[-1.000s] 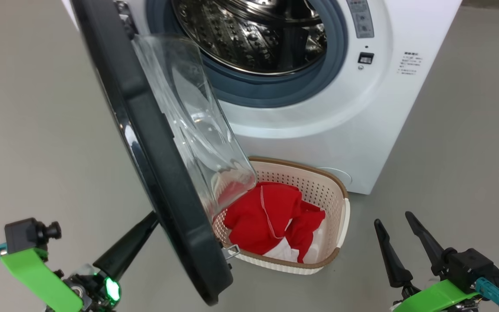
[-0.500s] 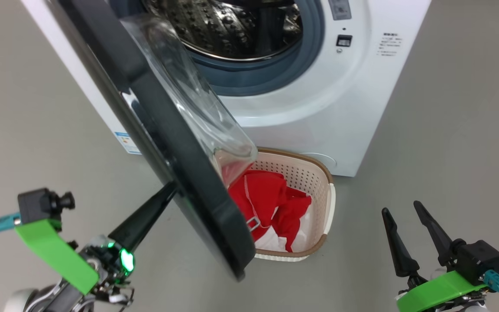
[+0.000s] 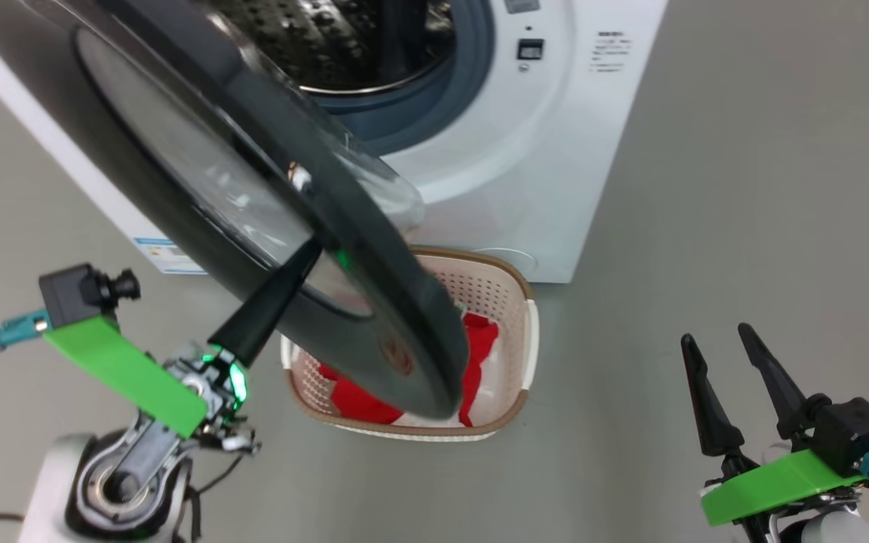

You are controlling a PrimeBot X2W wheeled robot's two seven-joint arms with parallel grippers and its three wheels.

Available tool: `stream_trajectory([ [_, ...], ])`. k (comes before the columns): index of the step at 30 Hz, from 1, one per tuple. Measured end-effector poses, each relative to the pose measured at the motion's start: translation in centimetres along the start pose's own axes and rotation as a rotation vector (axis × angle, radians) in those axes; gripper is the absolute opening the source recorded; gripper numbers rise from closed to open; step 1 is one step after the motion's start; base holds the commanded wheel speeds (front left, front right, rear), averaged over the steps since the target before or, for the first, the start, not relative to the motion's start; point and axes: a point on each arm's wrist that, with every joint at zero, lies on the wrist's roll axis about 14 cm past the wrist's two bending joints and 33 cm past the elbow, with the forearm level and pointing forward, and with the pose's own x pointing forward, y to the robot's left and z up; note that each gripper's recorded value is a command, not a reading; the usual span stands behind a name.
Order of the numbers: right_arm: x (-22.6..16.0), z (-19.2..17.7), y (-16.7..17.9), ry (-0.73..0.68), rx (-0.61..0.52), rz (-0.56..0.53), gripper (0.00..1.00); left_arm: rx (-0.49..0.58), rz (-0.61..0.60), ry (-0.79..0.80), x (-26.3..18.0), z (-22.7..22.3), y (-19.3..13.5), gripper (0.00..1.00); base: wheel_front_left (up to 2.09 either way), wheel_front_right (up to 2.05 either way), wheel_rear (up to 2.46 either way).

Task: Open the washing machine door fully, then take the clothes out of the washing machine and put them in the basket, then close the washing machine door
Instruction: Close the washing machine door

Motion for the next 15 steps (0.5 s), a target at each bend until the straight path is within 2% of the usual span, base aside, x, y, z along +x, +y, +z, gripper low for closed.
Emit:
stream_trajectory([
  [15, -1.3, 0.1, -3.6, -0.008, 0.01, -0.123, 1.0, 0.114, 0.013, -0.029, 8.2, -0.2, 1.0, 0.0, 0.0, 0.0, 0.0],
])
